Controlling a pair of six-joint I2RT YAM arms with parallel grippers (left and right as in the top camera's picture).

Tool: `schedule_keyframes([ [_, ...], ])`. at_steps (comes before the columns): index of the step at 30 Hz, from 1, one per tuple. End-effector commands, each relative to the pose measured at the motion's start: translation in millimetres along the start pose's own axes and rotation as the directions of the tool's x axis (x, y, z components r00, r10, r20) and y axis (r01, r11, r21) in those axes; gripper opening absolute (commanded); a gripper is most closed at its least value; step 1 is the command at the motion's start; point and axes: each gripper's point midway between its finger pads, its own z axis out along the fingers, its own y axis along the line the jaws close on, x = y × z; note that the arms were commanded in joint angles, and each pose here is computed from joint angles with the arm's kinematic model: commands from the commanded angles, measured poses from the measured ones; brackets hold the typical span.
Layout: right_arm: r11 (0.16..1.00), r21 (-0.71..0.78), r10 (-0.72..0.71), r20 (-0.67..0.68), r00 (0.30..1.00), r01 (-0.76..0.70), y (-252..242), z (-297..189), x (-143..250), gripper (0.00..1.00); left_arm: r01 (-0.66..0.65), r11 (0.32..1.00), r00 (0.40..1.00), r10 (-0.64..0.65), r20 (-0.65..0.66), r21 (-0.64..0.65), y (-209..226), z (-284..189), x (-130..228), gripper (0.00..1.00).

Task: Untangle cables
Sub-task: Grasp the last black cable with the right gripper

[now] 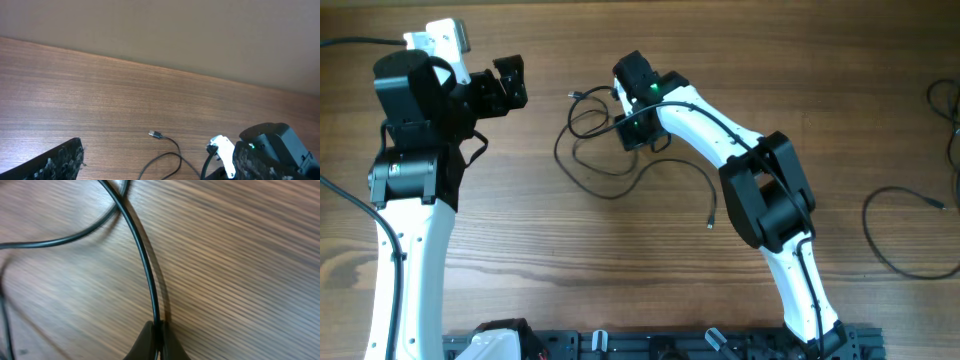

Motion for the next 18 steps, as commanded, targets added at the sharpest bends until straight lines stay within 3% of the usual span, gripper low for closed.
schedule_keyframes([
  [1, 0.991, -0.134, 0.001, -0.104, 0.995, -0.015, 17, 39, 29, 0.05, -0.023, 1.0, 1.0, 0.023, 0.021, 0.014, -3, -7, -5, 0.98],
  [14, 0.977, -0.211, 0.025, 0.047, 0.999, -0.014, 32, 33, -11, 0.04, -0.022, 1.0, 1.0, 0.022, 0.018, 0.013, -3, -7, -4, 0.98],
  [18, 0.99, -0.134, 0.051, 0.106, 0.993, -0.037, 19, 20, -26, 0.05, -0.022, 1.0, 1.0, 0.022, 0.018, 0.013, -3, -7, -4, 0.99],
])
